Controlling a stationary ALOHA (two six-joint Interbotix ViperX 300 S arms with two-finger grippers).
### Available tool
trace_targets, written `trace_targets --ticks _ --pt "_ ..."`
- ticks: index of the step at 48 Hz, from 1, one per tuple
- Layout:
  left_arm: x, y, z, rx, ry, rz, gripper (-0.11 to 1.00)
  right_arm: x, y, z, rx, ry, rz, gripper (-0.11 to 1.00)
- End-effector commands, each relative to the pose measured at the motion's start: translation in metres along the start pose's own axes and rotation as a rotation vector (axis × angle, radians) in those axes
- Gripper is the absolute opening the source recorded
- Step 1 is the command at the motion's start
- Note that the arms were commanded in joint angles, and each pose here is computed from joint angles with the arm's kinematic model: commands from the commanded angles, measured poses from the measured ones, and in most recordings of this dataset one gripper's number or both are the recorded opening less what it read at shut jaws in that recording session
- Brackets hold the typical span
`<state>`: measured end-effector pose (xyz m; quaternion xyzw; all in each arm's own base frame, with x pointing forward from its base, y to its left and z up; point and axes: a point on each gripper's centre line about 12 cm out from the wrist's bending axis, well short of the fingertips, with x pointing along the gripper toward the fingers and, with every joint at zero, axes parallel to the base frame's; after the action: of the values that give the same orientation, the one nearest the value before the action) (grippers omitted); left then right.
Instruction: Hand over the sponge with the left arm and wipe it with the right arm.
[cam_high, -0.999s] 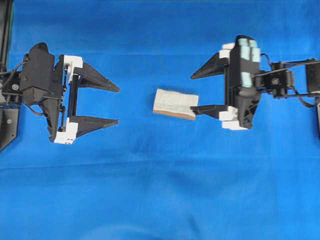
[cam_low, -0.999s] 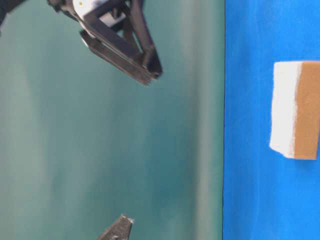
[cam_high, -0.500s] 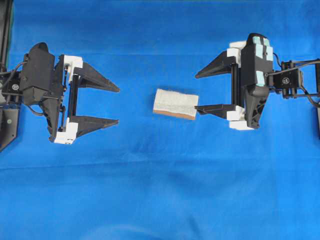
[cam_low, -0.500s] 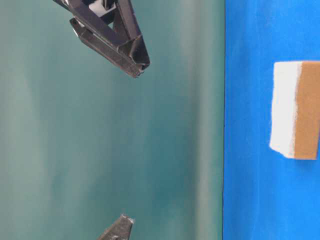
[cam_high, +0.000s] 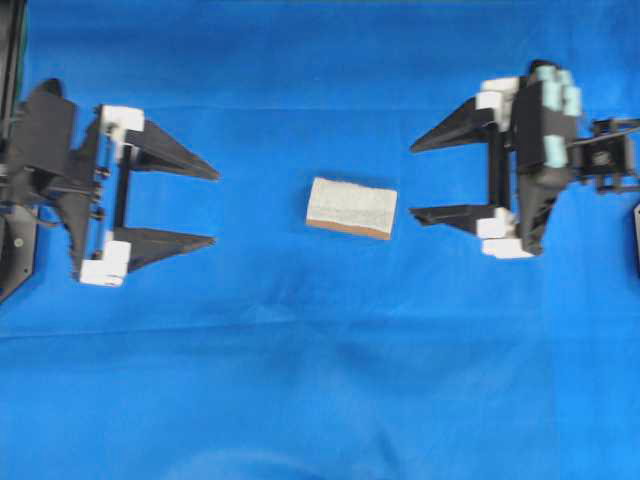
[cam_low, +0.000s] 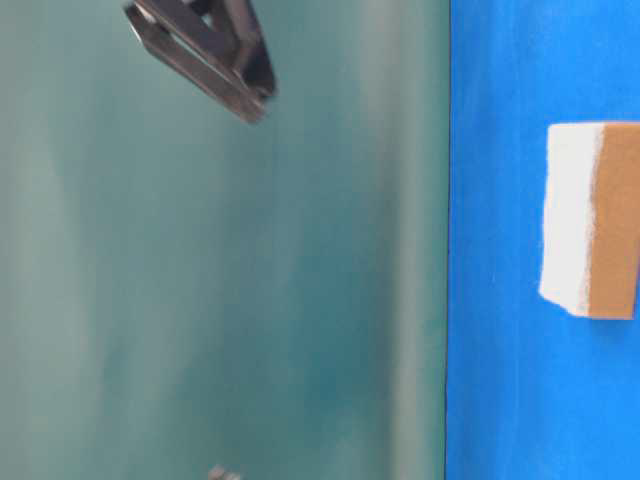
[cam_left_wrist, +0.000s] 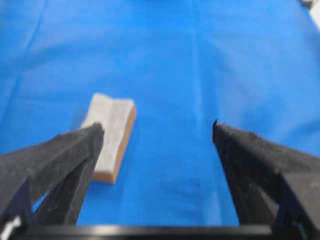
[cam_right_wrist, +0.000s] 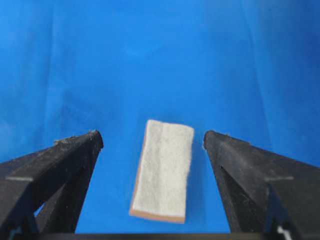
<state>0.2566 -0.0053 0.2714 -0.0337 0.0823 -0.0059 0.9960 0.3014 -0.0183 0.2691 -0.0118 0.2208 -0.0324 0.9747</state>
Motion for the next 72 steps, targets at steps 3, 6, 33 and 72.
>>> trace_targets --ticks 3,6,33,72 --pt "-0.021 -0.002 0.013 0.001 -0.059 -0.008 0.87 -0.028 -0.001 0.009 0.003 -0.065 -0.005 0.74" --pt "-0.031 -0.002 0.017 0.000 -0.070 -0.008 0.87 -0.039 -0.002 0.008 0.001 -0.071 -0.010 0.74" --pt "-0.102 0.001 -0.018 -0.005 -0.074 -0.014 0.87 -0.115 -0.002 -0.063 0.082 -0.132 -0.012 0.74" --pt "-0.120 0.004 -0.066 -0.030 -0.126 -0.019 0.86 -0.110 0.003 -0.111 0.171 -0.207 0.029 0.74"
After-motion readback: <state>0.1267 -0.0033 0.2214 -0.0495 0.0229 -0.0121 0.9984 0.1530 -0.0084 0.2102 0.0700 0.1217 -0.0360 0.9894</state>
